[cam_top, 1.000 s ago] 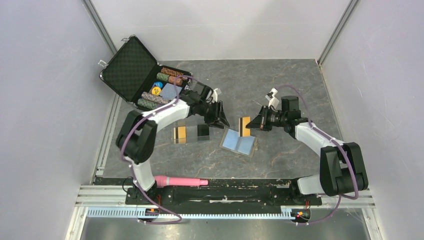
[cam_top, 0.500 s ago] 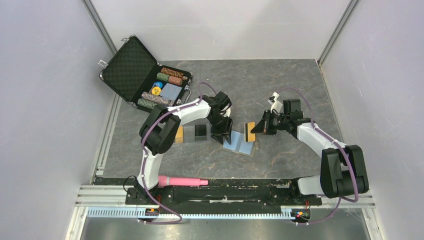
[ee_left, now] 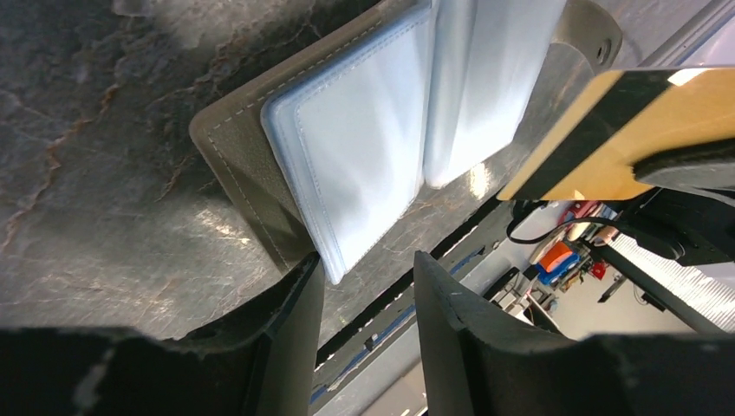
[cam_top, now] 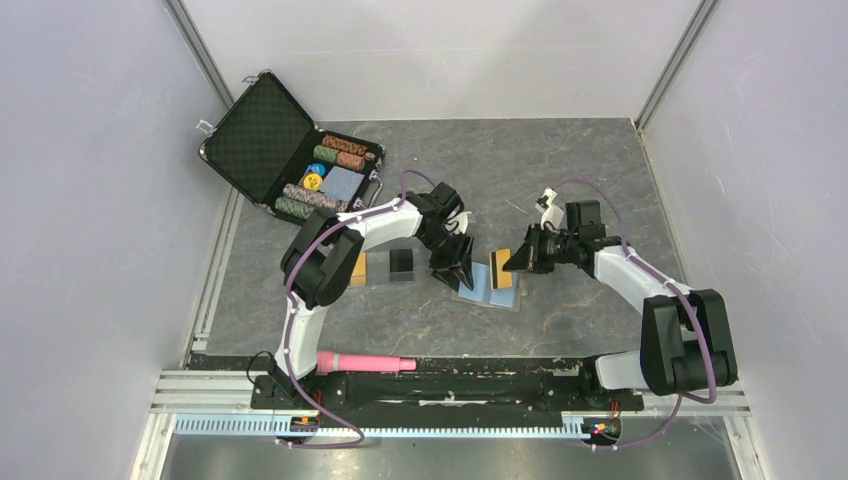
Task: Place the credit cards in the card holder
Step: Insert the credit card into the card holder.
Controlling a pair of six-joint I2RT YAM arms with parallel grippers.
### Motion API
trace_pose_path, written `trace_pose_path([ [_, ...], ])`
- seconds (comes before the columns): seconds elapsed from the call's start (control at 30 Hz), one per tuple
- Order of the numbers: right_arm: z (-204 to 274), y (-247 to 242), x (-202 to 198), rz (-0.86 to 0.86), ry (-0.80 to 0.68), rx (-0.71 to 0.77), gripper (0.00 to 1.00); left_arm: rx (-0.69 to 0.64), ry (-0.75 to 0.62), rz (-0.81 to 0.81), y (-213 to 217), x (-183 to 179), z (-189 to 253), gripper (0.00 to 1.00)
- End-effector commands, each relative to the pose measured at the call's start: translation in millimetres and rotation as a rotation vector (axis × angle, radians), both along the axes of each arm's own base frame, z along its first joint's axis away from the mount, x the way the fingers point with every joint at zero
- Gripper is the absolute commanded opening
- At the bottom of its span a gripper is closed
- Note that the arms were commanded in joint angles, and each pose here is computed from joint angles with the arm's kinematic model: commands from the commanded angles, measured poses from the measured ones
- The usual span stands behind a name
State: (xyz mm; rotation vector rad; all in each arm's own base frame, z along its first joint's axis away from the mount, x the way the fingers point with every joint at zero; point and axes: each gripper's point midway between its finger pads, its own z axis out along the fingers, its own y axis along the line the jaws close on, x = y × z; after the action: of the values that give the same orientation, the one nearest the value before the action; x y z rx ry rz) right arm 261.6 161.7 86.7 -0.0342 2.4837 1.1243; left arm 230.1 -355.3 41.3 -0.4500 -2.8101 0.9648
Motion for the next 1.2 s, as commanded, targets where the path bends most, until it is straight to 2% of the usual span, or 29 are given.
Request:
trace_pose_path([
  [0.0, -6.9, 1.5, -2.9, 0.005, 0.006, 0.021, 0.00, -0.082, 0.017, -0.015, -11.5, -2.9, 9.4, 0.47],
  [0.17, -18.5, 5.0, -10.7, -0.023, 0.048, 0.066, 0.00, -0.036, -0.002, 0.005, -5.3, 0.7, 4.1, 0.40],
  [0.3, -30.0, 1.2, -15.5, -0.047, 0.080, 0.039, 0.00, 0.076, -0.090, 0.022, 13.4, 10.4, -0.2, 0.49],
  [0.43, -40.9, -4.3, -19.6, -0.079, 0.103, 0.006, 0.00, 0.177, -0.125, 0.020, 32.8, 13.4, -8.1, 0.50],
  [0.6, -49.1, 0.0, -22.9, -0.093, 0.120, 0.047, 0.00, 0.206, -0.092, 0.015, 39.5, 9.1, -21.1, 0.41],
  [0.87, -48.5, 4.7, -5.0, -0.111, 0.093, 0.085, 0.00, 0.215, -0.064, -0.011, 41.0, 3.9, -30.7, 0.21],
  [1.17, -47.7, 11.8, 3.2, -0.063, 0.088, 0.116, 0.00, 0.211, -0.045, -0.027, 39.5, 2.2, -35.9, 0.12],
])
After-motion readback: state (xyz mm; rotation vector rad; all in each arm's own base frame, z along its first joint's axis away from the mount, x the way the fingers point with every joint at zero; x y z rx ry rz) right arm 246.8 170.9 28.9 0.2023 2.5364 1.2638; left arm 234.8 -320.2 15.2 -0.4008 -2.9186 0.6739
